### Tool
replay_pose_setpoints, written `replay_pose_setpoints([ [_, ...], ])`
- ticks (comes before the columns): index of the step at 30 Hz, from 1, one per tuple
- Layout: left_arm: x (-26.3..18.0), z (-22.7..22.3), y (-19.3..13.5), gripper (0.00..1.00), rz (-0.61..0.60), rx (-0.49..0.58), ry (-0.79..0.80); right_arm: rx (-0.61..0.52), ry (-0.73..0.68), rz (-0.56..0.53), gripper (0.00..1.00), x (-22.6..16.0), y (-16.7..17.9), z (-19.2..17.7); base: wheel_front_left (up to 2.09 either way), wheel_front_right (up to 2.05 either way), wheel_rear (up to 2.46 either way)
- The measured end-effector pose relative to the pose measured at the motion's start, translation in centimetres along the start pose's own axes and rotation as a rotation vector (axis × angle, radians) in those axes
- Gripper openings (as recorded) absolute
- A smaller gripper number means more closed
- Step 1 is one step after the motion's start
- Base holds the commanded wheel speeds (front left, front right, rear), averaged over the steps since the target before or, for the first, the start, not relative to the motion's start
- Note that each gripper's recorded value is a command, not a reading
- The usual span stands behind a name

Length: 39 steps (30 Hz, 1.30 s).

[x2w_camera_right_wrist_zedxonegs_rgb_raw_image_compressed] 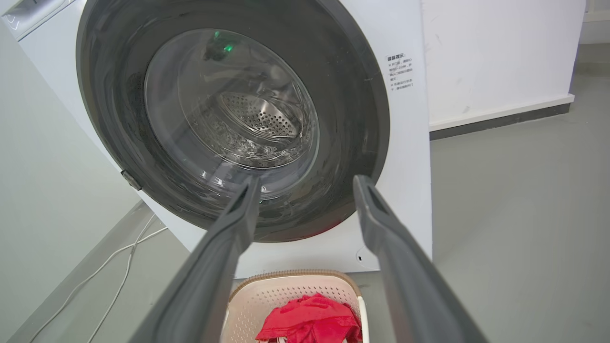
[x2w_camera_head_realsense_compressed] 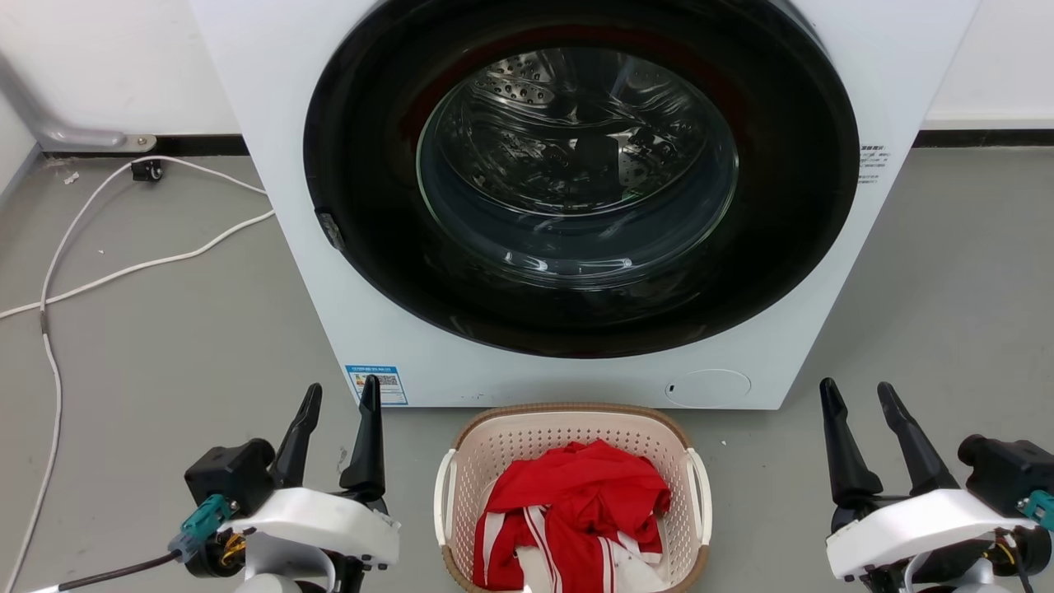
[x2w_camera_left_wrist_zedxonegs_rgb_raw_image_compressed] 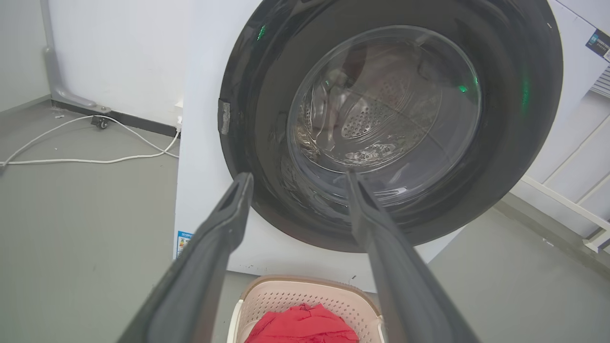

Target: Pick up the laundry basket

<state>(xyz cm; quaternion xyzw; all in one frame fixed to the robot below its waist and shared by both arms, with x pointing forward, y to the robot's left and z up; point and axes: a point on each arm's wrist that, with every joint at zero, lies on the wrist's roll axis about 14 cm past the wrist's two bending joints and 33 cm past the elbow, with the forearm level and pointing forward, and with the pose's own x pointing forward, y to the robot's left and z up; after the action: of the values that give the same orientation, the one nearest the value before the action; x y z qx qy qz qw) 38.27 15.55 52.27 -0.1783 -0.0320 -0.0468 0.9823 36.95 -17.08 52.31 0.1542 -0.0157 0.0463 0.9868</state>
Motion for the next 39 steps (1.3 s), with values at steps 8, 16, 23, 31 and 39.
replay_pose_setpoints([
  [8,-0.02,0.02,-0.19,1.0,-0.01,0.075,-0.007,-0.084,0.007,0.007,1.0,-0.33,0.15,-0.11,0.0,0.0,0.0],
  [16,-0.09,-0.04,-0.44,1.0,-0.022,0.14,-0.014,-0.153,0.006,0.014,1.0,-0.41,0.32,0.08,0.0,0.0,0.0],
  [23,-0.12,-0.07,-0.63,1.0,-0.031,0.194,-0.02,-0.215,0.007,0.02,1.0,-0.46,0.47,0.15,0.0,0.0,0.0],
  [31,-0.13,0.0,-0.78,1.0,-0.038,0.251,-0.03,-0.272,0.008,0.025,1.0,-0.52,0.59,0.15,0.0,0.0,0.0],
  [39,-0.09,0.07,-0.92,1.0,-0.046,0.303,-0.04,-0.316,0.019,0.027,1.0,-0.72,0.55,-0.22,0.0,0.0,0.0],
])
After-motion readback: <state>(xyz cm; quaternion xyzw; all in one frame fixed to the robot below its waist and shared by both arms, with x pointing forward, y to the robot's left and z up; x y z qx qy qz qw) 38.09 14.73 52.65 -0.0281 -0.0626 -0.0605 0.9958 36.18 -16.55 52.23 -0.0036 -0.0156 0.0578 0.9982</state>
